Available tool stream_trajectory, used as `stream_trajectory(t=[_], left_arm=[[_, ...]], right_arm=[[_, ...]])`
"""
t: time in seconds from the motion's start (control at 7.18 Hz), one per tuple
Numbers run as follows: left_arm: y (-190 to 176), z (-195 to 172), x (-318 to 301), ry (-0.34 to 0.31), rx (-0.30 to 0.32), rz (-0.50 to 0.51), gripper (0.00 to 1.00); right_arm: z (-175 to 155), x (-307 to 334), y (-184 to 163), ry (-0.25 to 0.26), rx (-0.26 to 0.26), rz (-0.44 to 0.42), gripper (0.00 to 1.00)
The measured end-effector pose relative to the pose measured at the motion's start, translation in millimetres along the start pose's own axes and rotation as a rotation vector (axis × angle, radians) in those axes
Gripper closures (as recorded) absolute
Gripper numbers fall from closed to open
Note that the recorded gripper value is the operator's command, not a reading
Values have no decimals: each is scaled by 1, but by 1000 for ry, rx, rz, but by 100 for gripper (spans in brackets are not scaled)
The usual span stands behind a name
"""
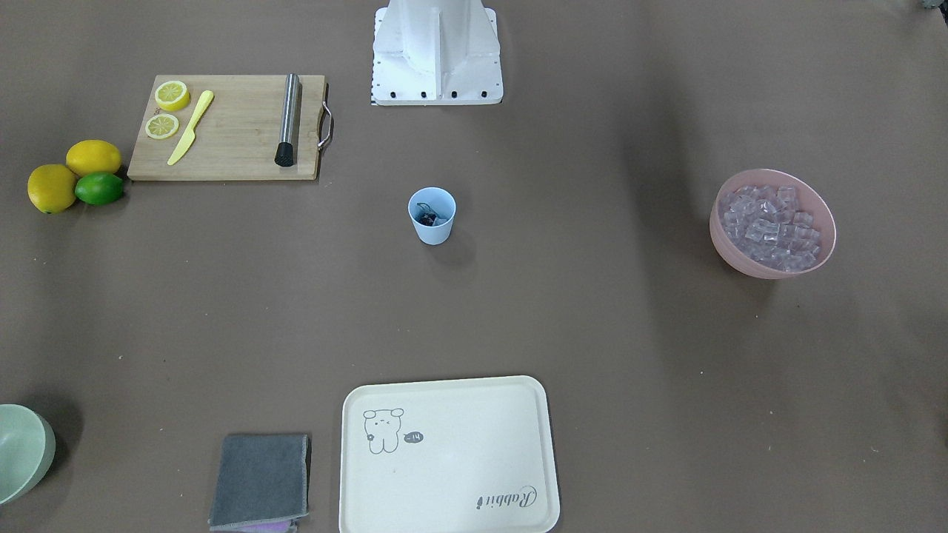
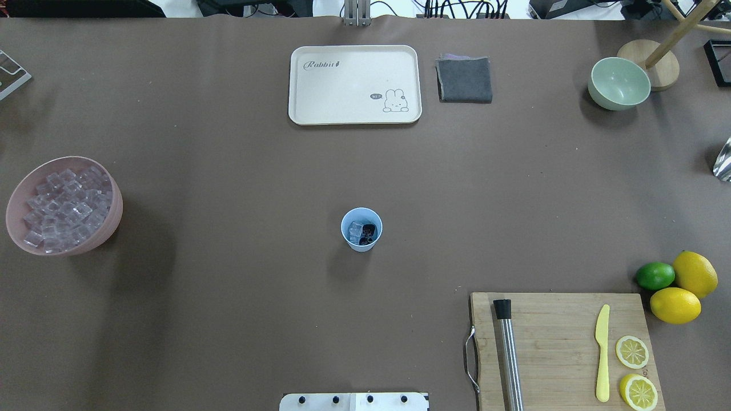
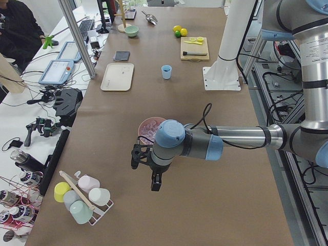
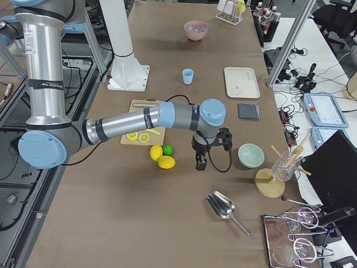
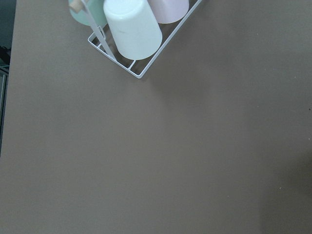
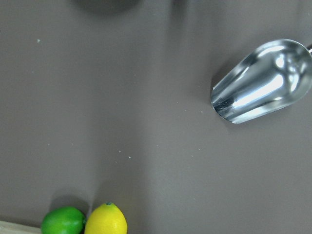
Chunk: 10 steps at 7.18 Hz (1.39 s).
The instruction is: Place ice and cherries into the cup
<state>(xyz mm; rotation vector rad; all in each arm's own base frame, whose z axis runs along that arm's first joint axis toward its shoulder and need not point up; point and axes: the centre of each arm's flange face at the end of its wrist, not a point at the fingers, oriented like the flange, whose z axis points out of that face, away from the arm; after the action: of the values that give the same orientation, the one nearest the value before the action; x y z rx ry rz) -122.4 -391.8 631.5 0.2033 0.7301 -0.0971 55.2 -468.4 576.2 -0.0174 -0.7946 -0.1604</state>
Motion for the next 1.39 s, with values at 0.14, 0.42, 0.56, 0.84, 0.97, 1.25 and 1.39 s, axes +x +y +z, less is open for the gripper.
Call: stream_trajectory(t=[0.14,0.42,0.56,0.84,0.97,1.25,1.39], left_arm=[[4,0,-4,-1,0,-10,2],[8,3,-9,-3,-8,-21,2],[8,6,-10,-3,-14,-24,2],[-7,9,9,2,-19,-13,2],[-18,12,23,5,-22,-2,2],[-34,15,42,7,-18,27,2],[-38,15,46,7,-16,36,2]], right_arm=[[4,37,20,-8,-3,10,0],[10,94,58,-15,-5,65,0],[12,109,74,-10,-8,96,0],[11,122,86,-5,-5,143,0],[11,123,87,-4,-4,166,0],[11,125,88,-1,-5,217,0],[10,123,86,3,-3,224,0]])
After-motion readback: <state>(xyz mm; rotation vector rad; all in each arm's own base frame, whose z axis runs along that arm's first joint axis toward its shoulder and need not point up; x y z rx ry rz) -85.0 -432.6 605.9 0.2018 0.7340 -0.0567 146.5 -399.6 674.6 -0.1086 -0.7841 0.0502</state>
